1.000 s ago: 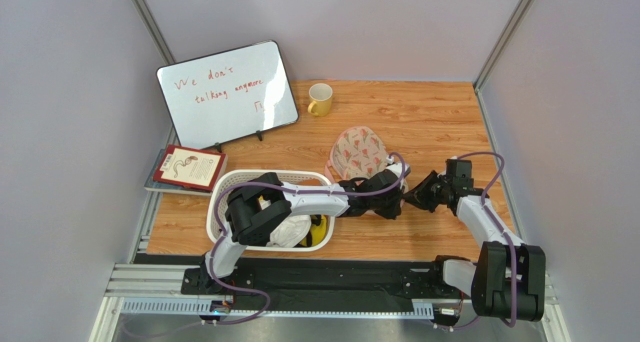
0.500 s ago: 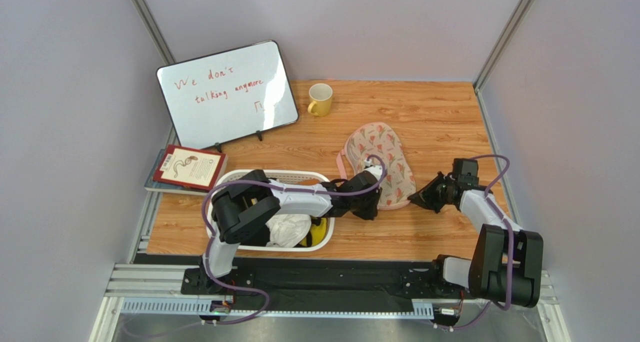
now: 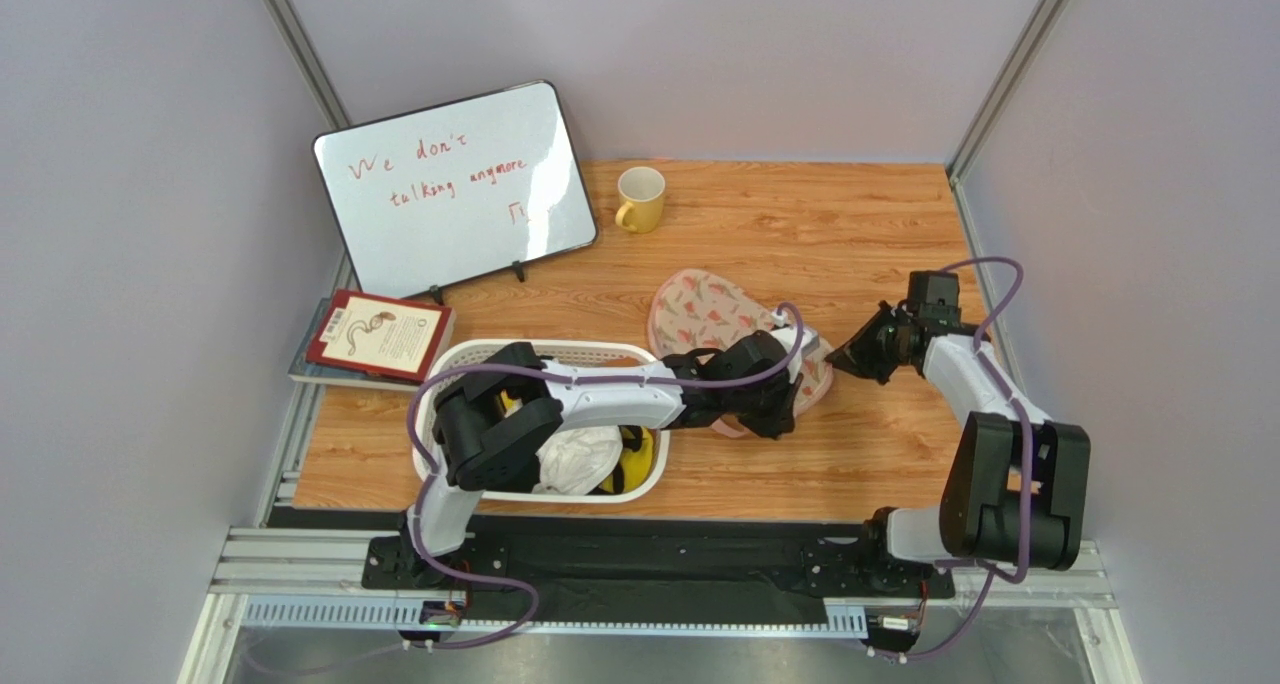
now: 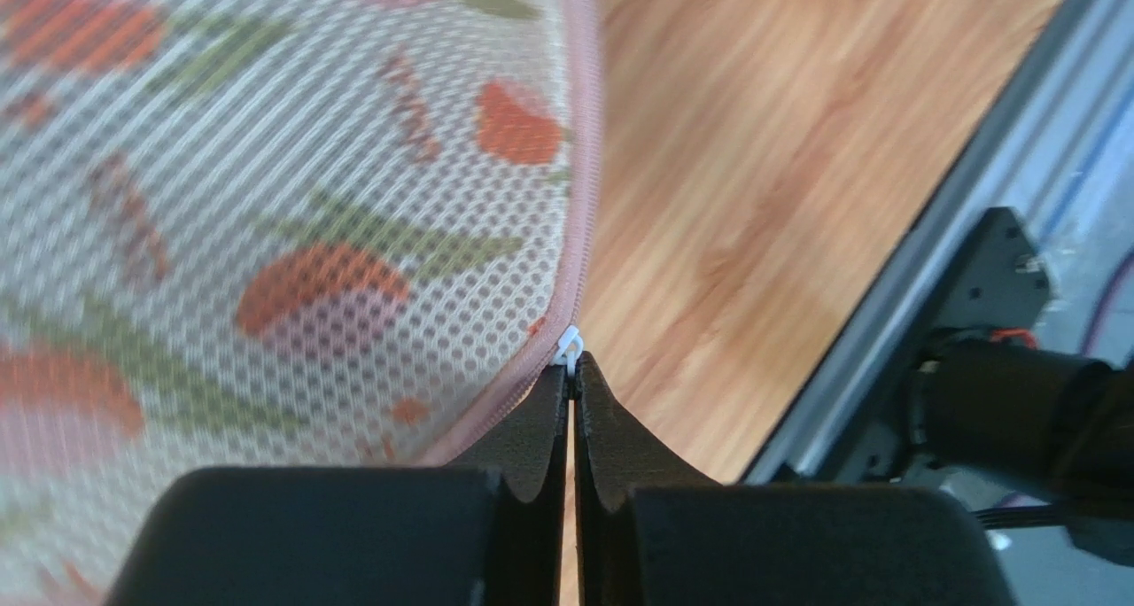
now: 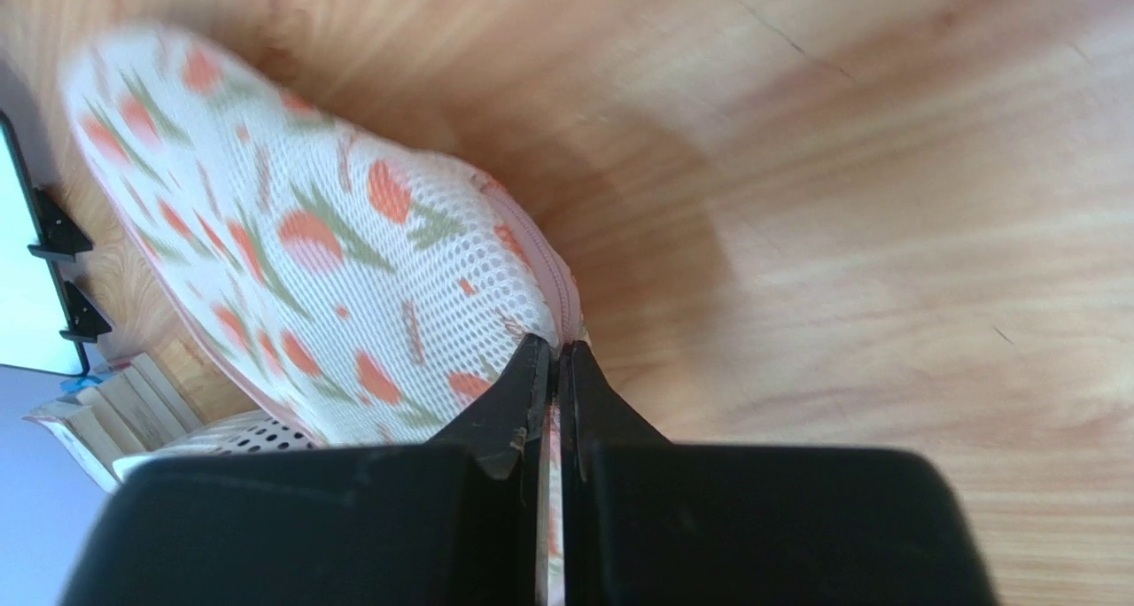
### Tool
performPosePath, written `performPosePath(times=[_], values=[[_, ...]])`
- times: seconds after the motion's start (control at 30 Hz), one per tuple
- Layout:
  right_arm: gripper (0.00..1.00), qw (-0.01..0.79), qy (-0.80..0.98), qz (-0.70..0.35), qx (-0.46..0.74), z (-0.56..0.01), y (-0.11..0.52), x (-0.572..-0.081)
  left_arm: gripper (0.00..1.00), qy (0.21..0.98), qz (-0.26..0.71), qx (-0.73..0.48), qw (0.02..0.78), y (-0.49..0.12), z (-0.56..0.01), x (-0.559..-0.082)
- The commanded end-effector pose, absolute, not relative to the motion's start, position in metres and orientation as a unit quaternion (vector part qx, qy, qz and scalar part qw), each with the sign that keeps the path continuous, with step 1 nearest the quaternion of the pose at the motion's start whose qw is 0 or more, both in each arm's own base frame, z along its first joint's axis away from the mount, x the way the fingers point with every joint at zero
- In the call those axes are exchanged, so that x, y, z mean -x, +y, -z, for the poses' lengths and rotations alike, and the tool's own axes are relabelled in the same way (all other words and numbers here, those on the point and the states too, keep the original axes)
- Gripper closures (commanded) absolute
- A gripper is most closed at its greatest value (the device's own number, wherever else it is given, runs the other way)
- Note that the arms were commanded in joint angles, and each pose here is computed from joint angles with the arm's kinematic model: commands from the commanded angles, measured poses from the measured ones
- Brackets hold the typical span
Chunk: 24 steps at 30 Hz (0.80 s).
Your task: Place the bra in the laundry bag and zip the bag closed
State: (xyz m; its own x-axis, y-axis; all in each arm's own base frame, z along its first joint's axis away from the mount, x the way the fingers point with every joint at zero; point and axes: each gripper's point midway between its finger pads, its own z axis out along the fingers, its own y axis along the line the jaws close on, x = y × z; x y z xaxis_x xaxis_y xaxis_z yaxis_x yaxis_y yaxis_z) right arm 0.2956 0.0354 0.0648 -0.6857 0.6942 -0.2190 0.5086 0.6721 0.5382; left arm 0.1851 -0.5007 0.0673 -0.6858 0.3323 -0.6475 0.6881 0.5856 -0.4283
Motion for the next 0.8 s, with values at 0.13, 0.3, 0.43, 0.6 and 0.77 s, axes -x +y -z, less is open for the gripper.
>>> performPosePath(times=[0.13, 0.3, 0.43, 0.6, 0.77], values=[[0.51, 0.210, 0.914, -0.204, -0.281, -0.073, 0.047, -0.296, 1.00, 0.843, 0.380, -0.296, 0.238, -0.545, -0.077, -0.184], [0.40, 0.212, 0.914, -0.196, -0.284, -0.079, 0.047, -0.268, 1.00, 0.844, 0.373, -0.296, 0.245, -0.545, -0.083, -0.194], [0.40, 0.218, 0.912, -0.205, -0.281, -0.085, 0.052, -0.250, 1.00, 0.847, 0.369, -0.292, 0.249, -0.540, -0.086, -0.198], [0.40, 0.205, 0.913, -0.191, -0.297, -0.076, 0.049, -0.230, 1.00, 0.847, 0.367, -0.294, 0.248, -0.539, -0.084, -0.200], [0.46, 0.198, 0.906, -0.215, -0.305, -0.075, 0.058, -0.227, 1.00, 0.844, 0.373, -0.296, 0.248, -0.540, -0.090, -0.199]])
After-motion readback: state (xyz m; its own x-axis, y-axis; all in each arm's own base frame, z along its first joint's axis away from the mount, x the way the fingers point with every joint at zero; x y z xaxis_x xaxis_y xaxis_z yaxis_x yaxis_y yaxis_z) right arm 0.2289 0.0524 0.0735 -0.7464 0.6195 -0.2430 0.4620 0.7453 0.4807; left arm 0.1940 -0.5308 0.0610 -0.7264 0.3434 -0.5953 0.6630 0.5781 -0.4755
